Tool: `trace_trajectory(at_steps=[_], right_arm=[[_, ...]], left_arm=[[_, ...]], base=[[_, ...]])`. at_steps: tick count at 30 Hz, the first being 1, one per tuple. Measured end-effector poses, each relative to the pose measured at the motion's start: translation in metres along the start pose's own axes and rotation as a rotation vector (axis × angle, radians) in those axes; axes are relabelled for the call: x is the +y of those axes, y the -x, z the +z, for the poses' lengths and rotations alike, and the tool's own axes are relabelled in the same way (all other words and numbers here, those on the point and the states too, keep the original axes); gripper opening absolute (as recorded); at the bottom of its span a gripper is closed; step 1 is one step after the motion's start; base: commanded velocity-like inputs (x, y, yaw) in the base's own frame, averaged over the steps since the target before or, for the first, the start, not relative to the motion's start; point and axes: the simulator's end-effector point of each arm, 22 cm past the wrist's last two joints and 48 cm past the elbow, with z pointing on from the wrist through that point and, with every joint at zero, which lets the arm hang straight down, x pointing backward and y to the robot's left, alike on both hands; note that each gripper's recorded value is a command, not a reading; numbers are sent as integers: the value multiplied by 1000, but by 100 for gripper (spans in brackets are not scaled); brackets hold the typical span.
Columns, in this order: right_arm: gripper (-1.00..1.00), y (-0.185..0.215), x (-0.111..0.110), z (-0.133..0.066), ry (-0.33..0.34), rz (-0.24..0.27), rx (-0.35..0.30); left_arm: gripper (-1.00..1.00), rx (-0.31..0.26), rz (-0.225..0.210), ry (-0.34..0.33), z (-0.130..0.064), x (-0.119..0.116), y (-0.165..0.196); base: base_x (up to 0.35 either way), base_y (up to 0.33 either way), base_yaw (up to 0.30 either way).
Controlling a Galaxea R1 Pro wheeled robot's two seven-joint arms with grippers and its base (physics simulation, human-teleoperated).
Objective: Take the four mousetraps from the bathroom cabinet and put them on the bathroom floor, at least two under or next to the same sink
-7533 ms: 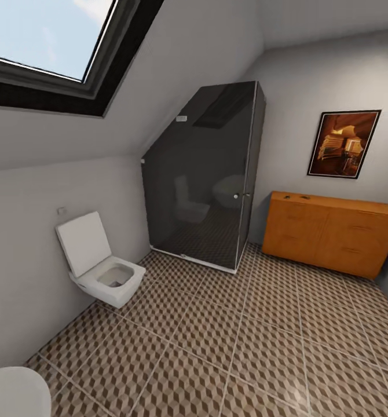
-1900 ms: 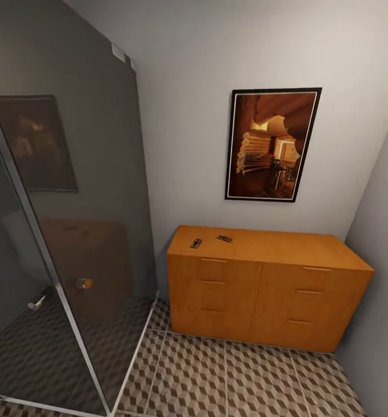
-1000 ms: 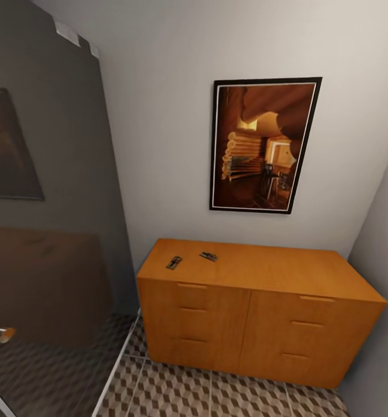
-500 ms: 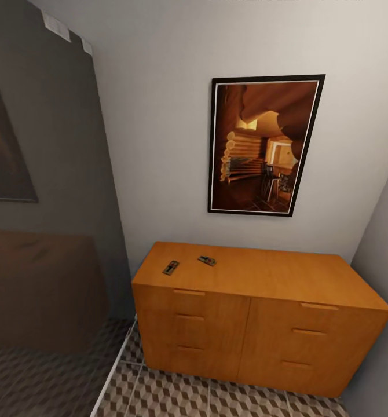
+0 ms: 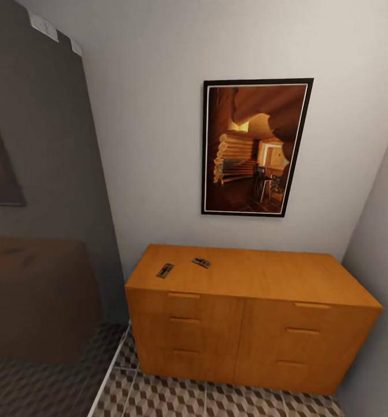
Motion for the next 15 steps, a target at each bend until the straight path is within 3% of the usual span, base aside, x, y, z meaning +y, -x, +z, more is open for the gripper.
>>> trace_trajectory(at_steps=[6,15], right_arm=[[100,0,0,0,0,0,0],[100,0,1,0,4,-4,1]], left_arm=[[100,2,1,0,0,0,0],[100,0,-3,-6,0,-4,0]], base=[[248,32,-3],[47,3,0]])
